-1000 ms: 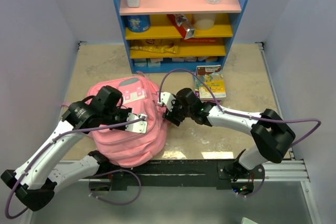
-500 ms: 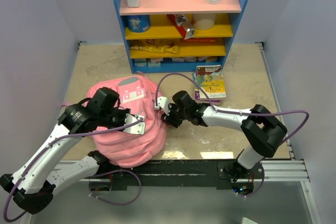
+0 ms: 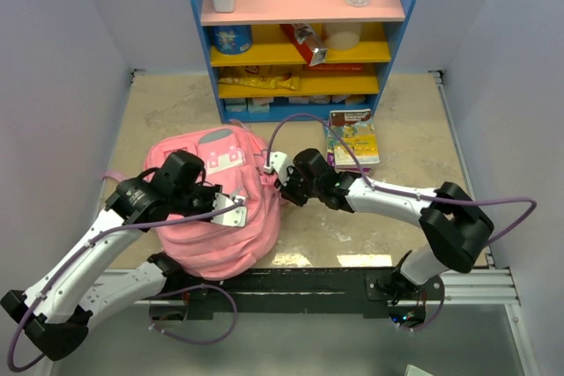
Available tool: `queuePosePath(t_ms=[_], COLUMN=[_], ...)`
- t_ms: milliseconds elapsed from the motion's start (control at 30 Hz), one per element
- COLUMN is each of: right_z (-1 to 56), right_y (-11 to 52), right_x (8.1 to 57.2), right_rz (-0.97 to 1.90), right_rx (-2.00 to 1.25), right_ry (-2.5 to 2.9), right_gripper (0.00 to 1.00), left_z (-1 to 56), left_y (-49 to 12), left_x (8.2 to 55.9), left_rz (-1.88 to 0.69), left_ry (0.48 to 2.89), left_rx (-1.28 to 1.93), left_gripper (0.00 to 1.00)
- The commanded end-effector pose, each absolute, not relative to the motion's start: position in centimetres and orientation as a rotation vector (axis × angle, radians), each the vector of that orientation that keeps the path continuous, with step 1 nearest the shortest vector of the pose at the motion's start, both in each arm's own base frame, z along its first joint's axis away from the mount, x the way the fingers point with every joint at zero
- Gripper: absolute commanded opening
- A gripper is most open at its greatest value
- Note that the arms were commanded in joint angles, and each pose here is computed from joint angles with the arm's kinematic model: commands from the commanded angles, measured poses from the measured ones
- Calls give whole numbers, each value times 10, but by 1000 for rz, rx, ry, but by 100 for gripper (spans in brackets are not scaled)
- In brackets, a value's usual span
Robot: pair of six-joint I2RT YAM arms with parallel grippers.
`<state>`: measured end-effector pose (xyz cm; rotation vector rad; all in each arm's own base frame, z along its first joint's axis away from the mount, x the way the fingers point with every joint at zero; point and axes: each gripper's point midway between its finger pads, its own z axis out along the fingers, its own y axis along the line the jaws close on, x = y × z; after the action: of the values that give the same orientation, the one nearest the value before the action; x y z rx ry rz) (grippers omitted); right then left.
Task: Pack the student bag
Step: Unzip the student bag at the center of the board.
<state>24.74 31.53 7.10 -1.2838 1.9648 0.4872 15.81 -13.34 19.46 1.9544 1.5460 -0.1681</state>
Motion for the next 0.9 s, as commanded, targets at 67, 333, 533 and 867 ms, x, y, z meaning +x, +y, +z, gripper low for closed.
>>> queuePosePath(t_ms=[67,333,533,867], right_z=[119,106,104,89], right_y=[316,314,305,315], right_x=[239,224,254,295], right_rz=[568,549,373,268], right_rx=[-1145,-1145,-1059,-1058], right_ry=[1906,1993,2020,2014], right_gripper=[0,0,31,61], left_z=[196,220,225,223], left_y=[-156,-167,-152,-134], left_x=[193,210,201,187], left_rz=[-154,-137,-78,-35], left_ry=[1585,1573,1551,1542], left_rx=[1817,1723,1769,1829], left_gripper=[0,0,0,0])
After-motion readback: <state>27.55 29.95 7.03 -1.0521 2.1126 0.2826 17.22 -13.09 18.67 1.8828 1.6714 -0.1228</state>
